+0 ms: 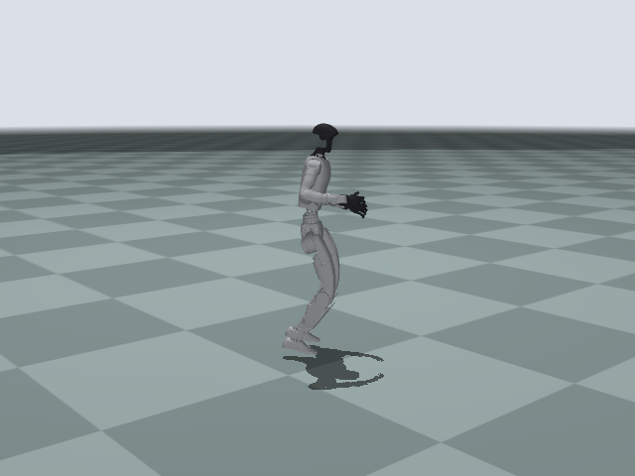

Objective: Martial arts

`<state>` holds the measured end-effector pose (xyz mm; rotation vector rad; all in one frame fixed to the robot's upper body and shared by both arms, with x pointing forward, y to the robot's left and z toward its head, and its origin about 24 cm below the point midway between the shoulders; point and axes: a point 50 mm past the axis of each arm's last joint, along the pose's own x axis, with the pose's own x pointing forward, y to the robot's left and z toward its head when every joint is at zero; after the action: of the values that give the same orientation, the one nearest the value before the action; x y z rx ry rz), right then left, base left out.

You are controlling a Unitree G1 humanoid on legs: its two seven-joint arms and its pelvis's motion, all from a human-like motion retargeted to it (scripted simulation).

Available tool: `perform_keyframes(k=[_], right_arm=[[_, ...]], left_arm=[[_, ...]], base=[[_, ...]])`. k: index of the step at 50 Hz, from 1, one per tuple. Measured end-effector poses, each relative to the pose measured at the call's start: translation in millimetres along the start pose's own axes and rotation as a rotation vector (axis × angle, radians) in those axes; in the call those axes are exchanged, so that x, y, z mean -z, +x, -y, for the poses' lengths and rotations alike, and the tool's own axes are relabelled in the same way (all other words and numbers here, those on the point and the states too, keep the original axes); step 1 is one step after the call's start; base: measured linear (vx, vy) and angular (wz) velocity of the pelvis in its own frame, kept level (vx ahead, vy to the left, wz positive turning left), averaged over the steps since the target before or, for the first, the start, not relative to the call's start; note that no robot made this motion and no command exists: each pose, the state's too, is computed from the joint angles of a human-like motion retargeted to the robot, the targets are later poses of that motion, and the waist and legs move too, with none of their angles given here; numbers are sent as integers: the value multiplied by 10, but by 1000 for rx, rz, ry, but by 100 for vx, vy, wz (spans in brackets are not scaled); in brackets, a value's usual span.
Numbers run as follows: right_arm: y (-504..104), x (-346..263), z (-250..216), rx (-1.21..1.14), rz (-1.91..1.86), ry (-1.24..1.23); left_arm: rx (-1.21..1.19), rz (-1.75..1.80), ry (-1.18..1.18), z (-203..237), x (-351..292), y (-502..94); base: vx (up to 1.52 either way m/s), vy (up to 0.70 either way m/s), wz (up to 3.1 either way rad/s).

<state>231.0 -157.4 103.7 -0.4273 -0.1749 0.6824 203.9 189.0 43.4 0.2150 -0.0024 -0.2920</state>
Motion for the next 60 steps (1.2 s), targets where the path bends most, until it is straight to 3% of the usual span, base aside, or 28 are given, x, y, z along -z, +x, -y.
perform_keyframes(k=[14, 25, 31, 40, 48, 60], right_arm=[[-324, 403, -189, 119, -140, 208], [-547, 387, 111, 321, -200, -53], [-435, 252, 109, 259, -133, -70], [-473, 107, 23, 220, -71, 28], [-407, 72, 152, 300, -47, -48], [-538, 201, -52, 230, -106, 112]], left_arm=[[108, 30, -48, 228, -33, 56], [52, -35, 63, 78, 110, -51], [88, -83, 198, 16, 193, -7], [128, -129, 125, 71, 288, -149], [77, -156, 157, -38, 337, -201], [35, -255, -40, 40, 493, -470]], base=[[-3, -3, 160], [7, 10, 170], [18, 6, 151], [27, -9, 167], [26, -19, 100], [19, -3, 1]])
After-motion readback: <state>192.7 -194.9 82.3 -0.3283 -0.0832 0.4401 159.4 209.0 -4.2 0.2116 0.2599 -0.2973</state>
